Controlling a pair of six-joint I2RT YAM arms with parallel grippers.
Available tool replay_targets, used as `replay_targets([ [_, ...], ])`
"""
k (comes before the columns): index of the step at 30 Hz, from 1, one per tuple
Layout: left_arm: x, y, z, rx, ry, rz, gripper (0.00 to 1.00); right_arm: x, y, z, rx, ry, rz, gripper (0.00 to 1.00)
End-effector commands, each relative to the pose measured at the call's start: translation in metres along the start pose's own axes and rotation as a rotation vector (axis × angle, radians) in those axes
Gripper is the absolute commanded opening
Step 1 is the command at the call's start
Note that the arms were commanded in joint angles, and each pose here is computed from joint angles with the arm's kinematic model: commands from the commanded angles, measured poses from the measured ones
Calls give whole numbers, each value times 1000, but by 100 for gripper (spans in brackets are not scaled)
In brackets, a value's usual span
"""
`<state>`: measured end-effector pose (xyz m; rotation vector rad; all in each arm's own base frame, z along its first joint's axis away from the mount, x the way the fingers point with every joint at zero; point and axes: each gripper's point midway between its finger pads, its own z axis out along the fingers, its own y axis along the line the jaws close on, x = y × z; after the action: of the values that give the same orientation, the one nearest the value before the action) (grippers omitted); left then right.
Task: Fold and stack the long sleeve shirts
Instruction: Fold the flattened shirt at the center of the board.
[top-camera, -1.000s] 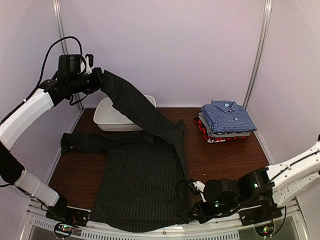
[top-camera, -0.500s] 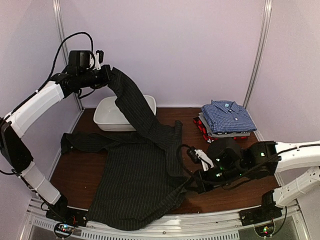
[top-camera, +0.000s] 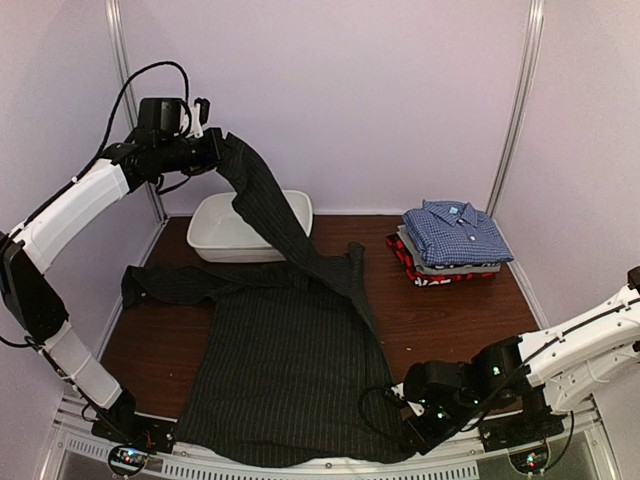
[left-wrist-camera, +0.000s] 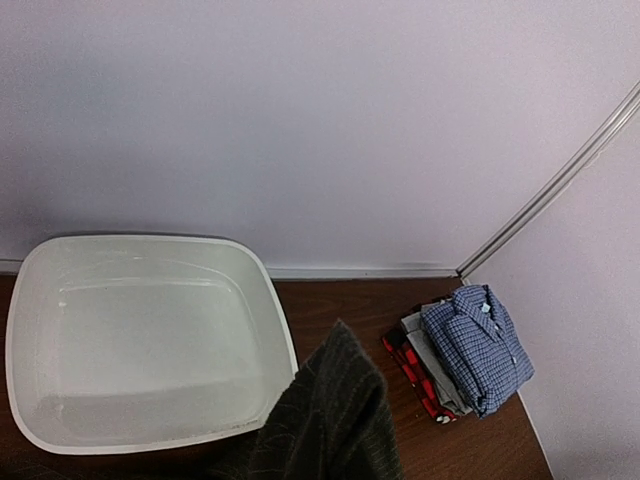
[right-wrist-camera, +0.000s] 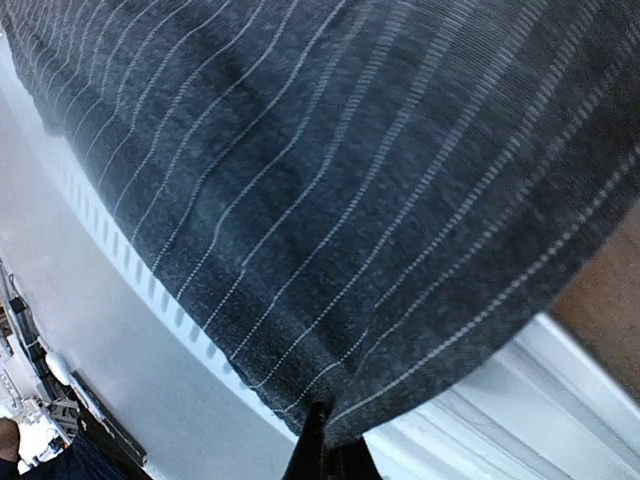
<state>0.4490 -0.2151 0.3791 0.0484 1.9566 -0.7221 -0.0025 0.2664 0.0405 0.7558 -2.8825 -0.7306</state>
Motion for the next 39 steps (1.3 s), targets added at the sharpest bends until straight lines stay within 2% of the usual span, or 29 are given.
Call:
replay_targets([
  [1, -28, -8, -6, 14, -71, 35, 0, -1, 31, -7, -56, -1, -42, 0],
  [10, -42, -16, -11, 28, -104, 44, 0, -41, 78, -24, -52, -92, -145, 0],
  [16, -58, -21, -16, 17, -127, 77, 0, -59, 105, -3, -98, -97, -199, 0],
  [24, -60, -11, -21, -49, -132, 88, 0, -63, 114, 28, -145, -61, -205, 0],
  [32, -68, -5, -24, -81, -151, 88, 0, -84, 126, 13, -212, -138, -184, 1],
  [39, -60, 0, -14, -89, -125, 81, 0, -93, 140, 15, -272, -148, -185, 2],
])
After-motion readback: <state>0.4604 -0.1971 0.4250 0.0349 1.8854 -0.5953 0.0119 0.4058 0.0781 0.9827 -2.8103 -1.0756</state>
